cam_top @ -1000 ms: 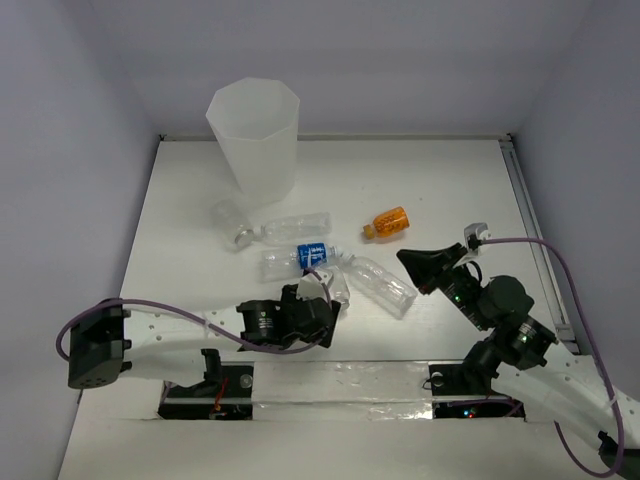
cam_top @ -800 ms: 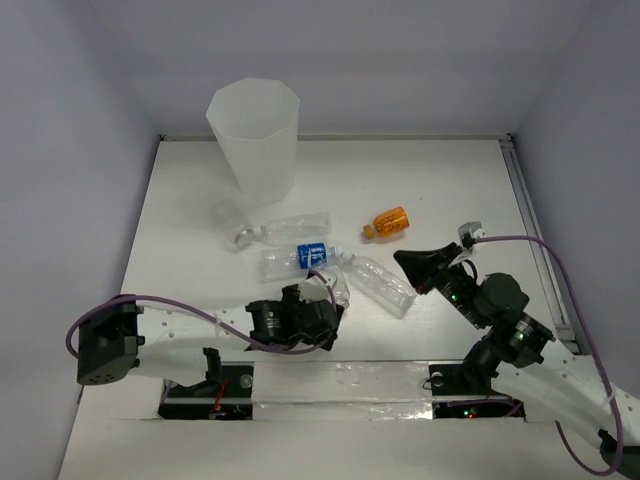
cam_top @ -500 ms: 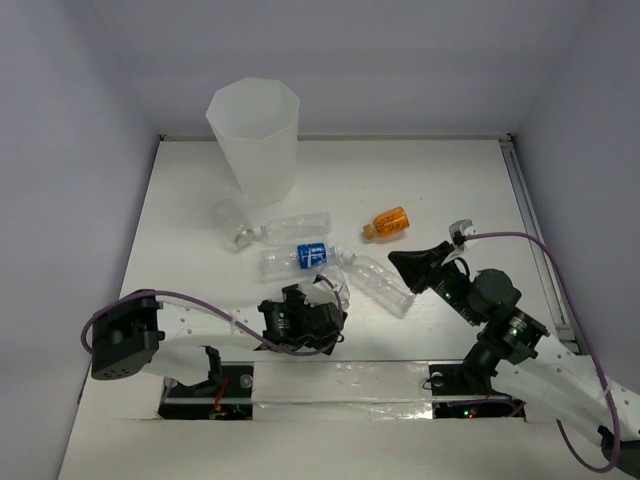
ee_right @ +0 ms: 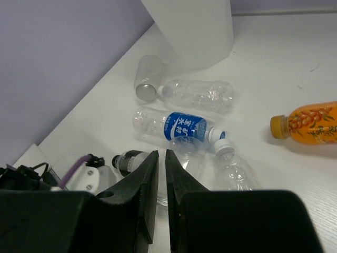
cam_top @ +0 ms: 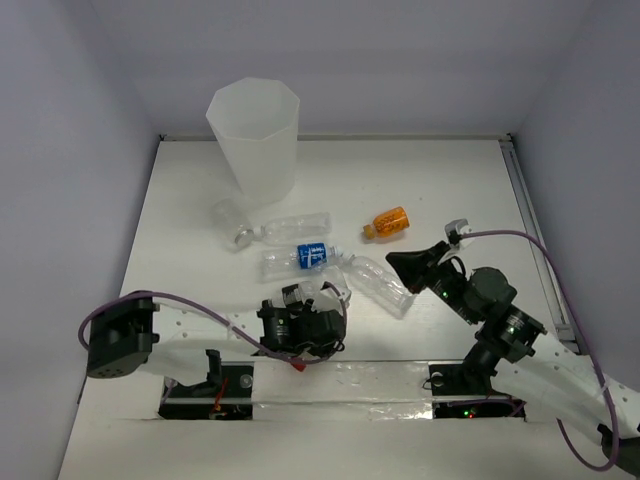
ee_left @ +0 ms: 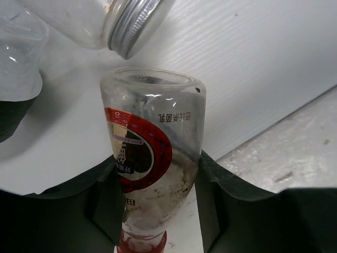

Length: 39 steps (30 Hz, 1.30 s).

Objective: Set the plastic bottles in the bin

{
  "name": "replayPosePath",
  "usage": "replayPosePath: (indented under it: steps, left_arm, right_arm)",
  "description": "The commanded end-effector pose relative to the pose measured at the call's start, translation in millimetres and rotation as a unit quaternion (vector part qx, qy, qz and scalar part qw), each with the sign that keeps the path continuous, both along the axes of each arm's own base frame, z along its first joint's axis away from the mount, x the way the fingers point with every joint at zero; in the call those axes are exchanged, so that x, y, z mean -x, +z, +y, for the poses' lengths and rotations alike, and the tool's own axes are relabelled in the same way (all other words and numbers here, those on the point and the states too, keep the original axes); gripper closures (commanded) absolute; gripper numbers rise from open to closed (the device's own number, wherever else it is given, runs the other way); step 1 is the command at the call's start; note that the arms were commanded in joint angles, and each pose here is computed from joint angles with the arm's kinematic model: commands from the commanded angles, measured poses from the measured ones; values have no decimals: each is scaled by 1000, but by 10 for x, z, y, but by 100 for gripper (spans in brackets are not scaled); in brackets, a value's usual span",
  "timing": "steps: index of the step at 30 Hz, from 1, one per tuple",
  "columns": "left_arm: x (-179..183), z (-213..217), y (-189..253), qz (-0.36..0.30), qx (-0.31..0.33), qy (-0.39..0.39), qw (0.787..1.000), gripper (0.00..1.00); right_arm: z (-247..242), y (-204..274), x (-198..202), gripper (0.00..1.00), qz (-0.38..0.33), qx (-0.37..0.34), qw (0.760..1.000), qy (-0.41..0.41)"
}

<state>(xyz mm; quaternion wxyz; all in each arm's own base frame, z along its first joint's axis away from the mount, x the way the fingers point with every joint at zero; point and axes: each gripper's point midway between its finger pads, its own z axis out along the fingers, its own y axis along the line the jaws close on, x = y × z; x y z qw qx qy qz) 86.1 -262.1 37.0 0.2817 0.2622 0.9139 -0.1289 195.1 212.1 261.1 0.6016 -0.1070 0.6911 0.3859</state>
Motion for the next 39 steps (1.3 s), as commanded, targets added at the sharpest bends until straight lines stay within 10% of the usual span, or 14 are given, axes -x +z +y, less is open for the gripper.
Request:
replayPosePath:
  steps: [1,10,15,39]
  left_arm:
    - [5,-183,362,-8,67,0,998,76]
    - [-276,-238,1807,-109,269,38,956,80]
    - [-692,28,2921,-227,396,102,884,78]
    - [-3550,1102,4496,-391,416,218,792,74]
  right_arm:
    - [24,33,-5,83,5,-2,1000,1]
    - [137,-437,-107,59,81,47,996,-7]
    - [259,-683,-289,34,115,91,989,-23]
    - [212,-1399,-526,10,292,307,905,-29]
